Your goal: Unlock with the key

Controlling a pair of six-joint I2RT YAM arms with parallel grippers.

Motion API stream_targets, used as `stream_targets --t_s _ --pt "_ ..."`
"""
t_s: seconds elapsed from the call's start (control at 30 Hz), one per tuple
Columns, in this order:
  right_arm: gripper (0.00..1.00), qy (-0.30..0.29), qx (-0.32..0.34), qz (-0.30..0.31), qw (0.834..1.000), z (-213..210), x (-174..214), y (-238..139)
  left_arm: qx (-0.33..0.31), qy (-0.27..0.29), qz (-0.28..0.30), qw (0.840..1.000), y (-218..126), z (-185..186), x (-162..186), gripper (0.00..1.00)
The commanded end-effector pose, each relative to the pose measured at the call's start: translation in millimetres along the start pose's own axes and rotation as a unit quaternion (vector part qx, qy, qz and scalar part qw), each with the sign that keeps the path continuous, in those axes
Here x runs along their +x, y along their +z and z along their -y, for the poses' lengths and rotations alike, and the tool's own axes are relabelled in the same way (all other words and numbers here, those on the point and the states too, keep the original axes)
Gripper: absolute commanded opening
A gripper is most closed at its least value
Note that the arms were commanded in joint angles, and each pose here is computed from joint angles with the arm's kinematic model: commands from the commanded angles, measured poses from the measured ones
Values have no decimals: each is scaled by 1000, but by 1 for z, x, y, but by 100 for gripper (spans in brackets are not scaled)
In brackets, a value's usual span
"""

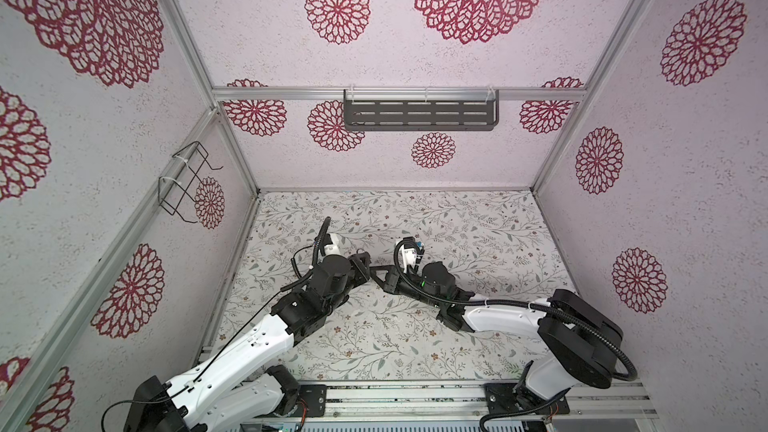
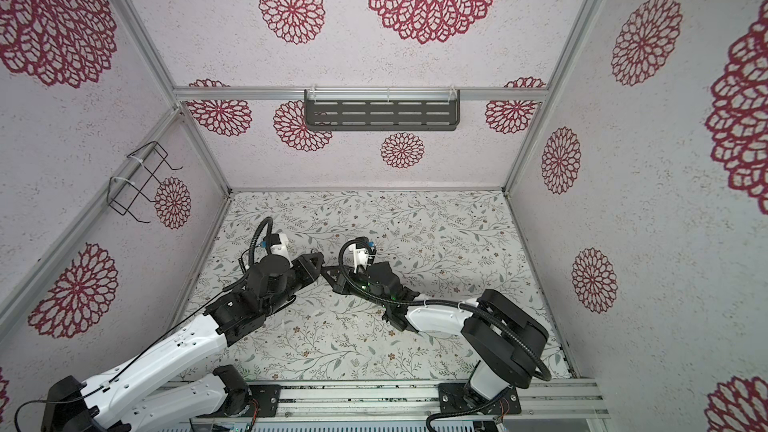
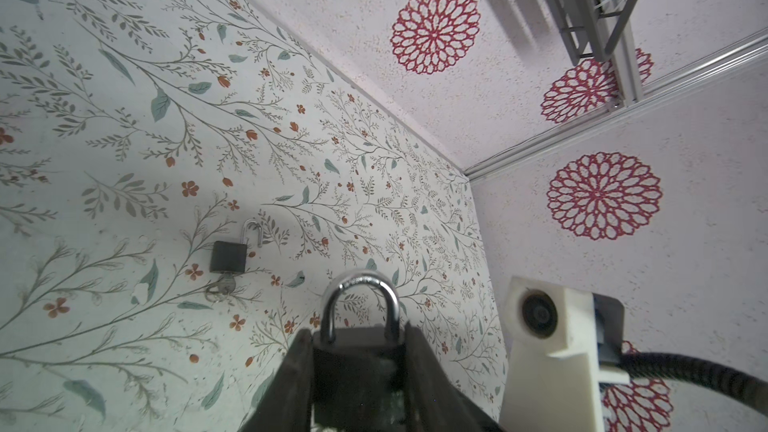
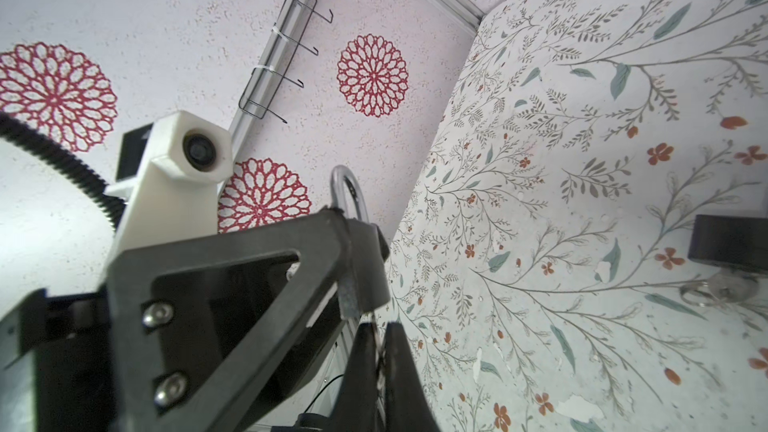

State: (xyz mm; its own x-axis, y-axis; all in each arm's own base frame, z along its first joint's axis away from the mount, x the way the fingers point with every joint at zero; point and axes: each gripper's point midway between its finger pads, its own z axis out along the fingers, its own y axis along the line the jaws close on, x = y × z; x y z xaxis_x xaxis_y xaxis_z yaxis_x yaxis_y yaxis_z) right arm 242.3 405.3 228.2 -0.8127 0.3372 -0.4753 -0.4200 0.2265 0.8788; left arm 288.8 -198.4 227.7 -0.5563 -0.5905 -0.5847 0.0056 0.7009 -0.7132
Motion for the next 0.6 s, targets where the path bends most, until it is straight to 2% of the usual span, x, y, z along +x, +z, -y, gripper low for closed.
stream_targets --t_s 0.0,0.37,0.57 --pt "0 -6 -129 35 991 -82 -30 -12 97 -18 -42 994 -5 34 12 0" --pt "0 15 -212 54 976 -133 -50 -28 147 -11 -51 988 -14 48 10 0" --pt "0 -5 -203 61 977 -135 -51 -30 171 -20 -44 984 -16 54 7 0"
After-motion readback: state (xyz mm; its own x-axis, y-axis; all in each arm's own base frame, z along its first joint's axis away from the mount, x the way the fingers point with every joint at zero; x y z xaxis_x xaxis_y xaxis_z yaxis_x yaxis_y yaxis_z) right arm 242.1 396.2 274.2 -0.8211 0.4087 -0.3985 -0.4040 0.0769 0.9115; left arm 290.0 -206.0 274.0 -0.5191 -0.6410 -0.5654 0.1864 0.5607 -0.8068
